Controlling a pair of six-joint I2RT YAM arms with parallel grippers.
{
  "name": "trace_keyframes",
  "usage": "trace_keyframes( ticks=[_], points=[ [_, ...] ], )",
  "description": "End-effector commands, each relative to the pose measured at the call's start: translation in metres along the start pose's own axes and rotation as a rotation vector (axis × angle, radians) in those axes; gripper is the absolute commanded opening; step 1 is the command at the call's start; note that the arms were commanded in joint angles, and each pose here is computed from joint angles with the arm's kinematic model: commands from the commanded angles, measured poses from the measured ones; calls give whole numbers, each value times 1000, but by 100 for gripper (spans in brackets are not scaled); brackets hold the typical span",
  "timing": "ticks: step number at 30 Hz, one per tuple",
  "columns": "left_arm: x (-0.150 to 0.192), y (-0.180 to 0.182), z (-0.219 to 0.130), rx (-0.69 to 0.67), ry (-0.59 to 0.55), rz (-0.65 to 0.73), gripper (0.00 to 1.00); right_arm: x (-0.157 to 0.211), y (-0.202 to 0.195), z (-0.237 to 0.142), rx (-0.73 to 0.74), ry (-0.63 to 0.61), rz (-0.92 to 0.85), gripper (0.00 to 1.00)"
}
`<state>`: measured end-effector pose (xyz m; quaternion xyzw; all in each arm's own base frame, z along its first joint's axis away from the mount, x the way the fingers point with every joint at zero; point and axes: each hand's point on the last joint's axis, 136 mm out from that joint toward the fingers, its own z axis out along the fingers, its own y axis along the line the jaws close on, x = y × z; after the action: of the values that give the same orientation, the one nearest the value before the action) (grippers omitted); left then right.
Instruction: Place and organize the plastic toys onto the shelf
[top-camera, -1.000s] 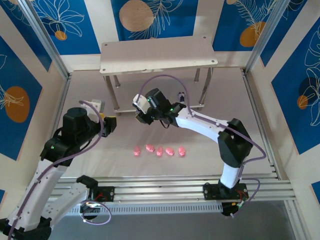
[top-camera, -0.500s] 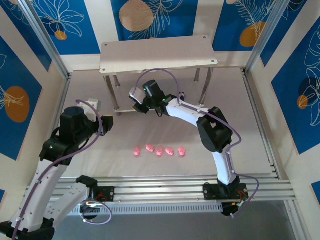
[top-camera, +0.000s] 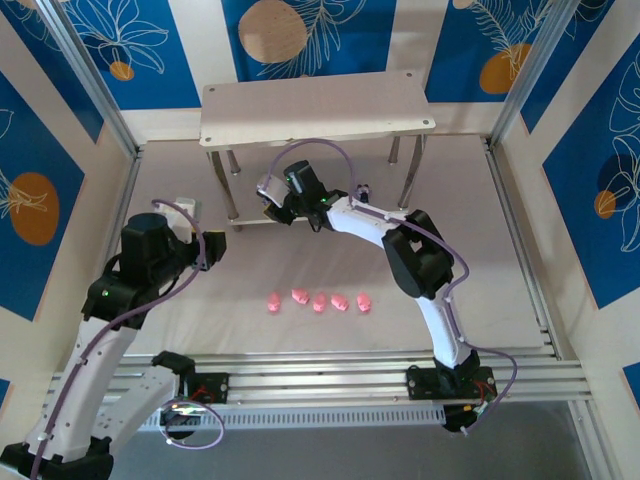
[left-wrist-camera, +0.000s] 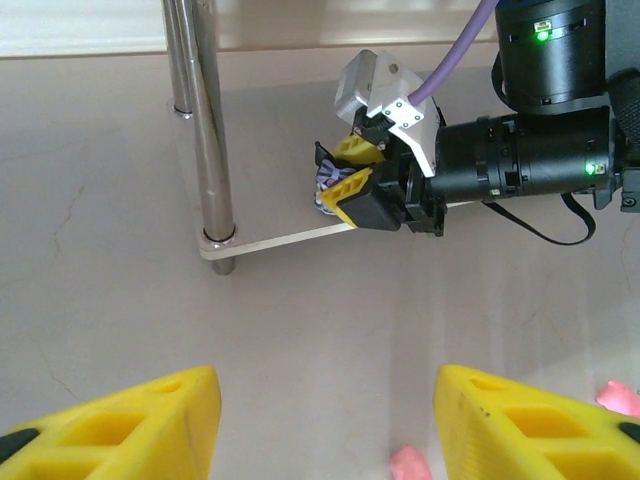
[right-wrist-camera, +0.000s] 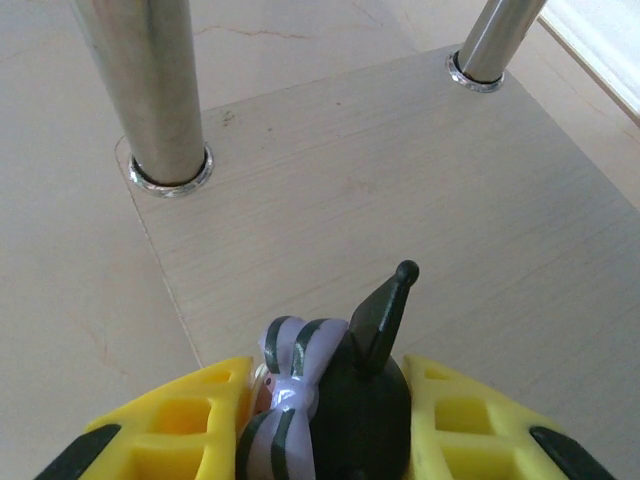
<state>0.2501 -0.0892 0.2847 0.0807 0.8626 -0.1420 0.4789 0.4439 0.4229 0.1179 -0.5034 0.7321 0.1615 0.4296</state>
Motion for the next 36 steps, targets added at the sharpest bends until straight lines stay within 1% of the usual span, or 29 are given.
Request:
trace_keyframes(
  ticks=[1, 8, 19, 36],
  points=[
    [-3, 0, 1, 16, -18, 8, 59, -7, -14, 6, 26, -32, -8, 11],
    [-2, 1, -2, 11, -22, 7, 59, -3, -17, 8, 30, -16, -5, 13],
    [-1, 2, -4, 12, -28, 3, 59, 3, -14, 6, 18, 26, -1, 26],
    [-2, 2, -6, 14, -35, -1, 59, 9, -15, 8, 40, 40, -10, 38]
  ],
)
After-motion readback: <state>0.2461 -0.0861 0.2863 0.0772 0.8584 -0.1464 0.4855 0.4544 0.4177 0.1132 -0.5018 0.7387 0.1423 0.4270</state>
